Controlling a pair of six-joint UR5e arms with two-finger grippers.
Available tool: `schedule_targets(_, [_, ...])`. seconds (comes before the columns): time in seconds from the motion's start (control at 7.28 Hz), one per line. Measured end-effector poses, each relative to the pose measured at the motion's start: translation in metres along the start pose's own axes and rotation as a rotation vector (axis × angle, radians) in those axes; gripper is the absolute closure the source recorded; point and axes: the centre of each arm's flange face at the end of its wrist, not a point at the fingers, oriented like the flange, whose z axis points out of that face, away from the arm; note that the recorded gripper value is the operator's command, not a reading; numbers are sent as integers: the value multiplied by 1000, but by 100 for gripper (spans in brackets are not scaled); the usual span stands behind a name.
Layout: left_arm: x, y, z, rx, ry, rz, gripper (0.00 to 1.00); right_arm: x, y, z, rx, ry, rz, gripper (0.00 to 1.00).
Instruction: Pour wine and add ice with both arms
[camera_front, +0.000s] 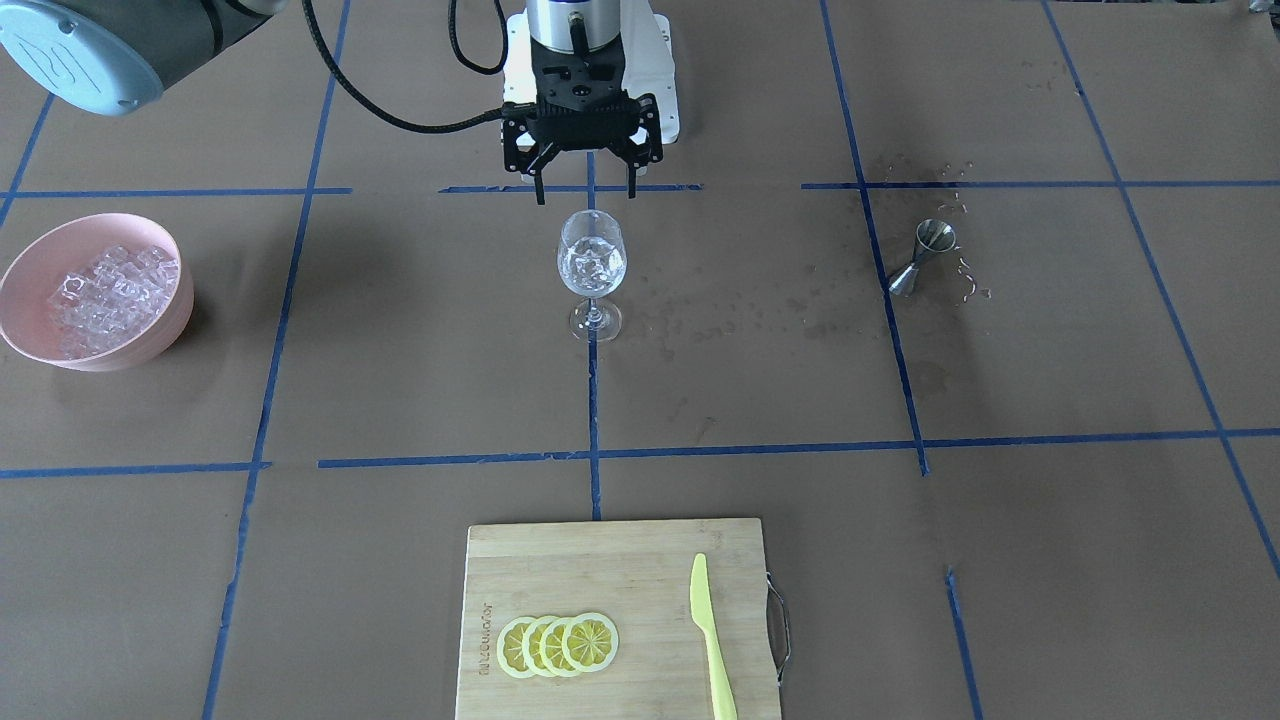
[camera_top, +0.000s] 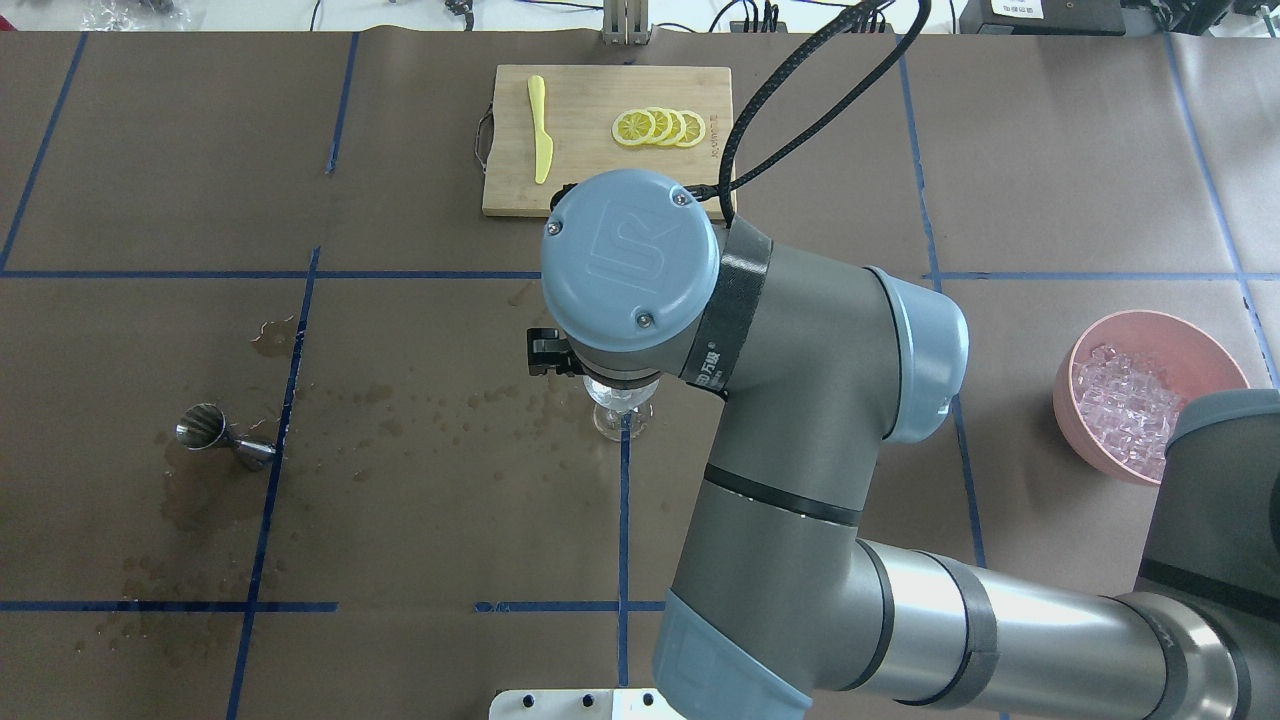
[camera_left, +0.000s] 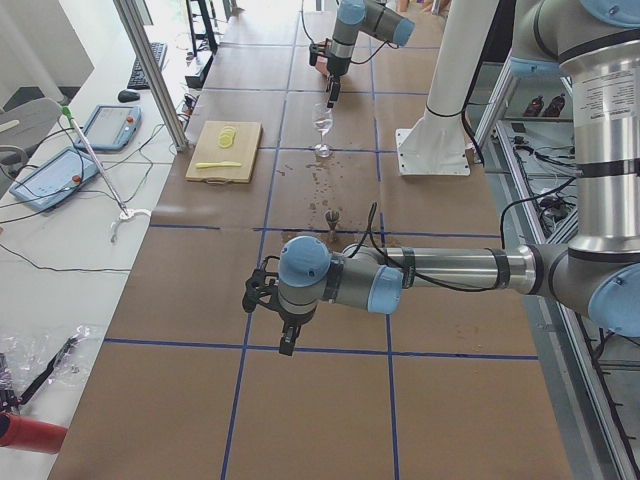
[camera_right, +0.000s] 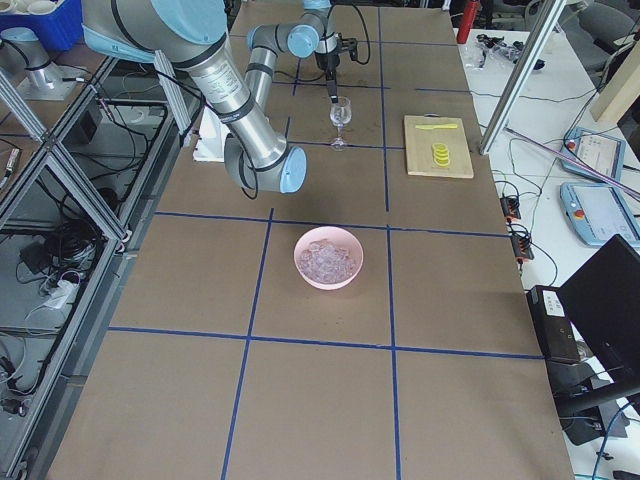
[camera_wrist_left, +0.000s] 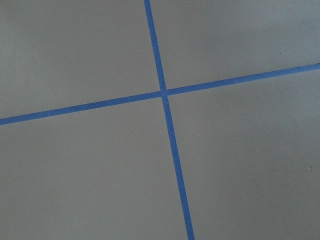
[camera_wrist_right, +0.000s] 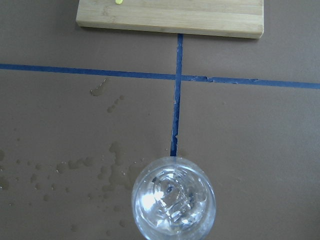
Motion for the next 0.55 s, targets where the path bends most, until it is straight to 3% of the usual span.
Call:
schedule_targets(0.27, [0, 0, 1, -1, -3, 1, 0, 36, -35, -6, -6, 7, 23, 0])
schedule_targets(0.55, [-2, 1, 1, -2, -8, 3, 0, 124, -65, -5, -32, 29, -61, 0])
